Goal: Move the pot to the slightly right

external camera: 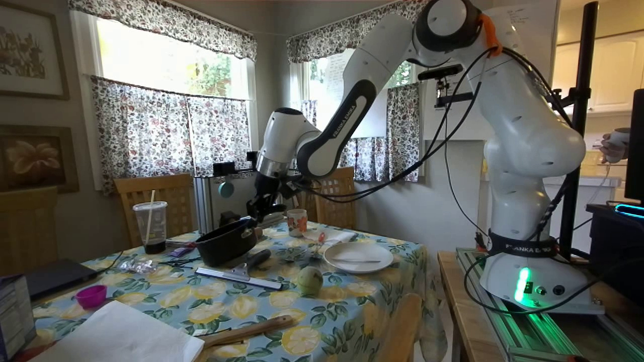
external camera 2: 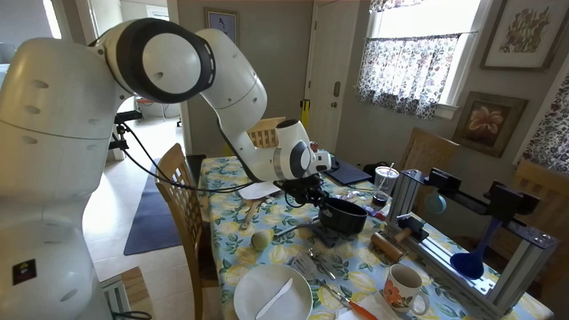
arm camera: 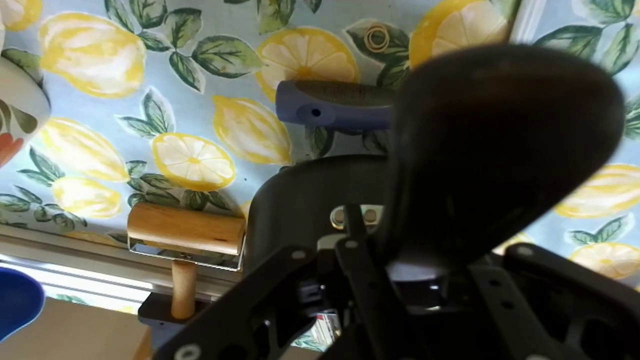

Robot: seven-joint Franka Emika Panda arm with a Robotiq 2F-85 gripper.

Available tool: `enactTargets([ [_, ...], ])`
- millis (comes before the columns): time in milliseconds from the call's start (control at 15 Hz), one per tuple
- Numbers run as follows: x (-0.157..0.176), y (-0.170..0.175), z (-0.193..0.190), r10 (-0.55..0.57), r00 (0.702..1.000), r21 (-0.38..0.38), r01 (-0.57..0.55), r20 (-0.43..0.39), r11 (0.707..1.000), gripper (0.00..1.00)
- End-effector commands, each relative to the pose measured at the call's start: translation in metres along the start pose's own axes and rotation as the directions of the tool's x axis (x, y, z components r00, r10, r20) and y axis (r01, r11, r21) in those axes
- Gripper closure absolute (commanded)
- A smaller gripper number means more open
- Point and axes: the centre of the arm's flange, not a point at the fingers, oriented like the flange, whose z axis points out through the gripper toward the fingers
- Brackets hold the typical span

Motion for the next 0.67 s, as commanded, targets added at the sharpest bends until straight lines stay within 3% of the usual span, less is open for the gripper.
enactTargets([
  [0,0.017,0.002,-0.003,-0.006,1.000,-0.012,0.006,0.002,1.000,0.93],
  [600,0.005,-0.005,0.042,-0.033,0.986,0.012,0.032,0.166,0.999,0.93],
])
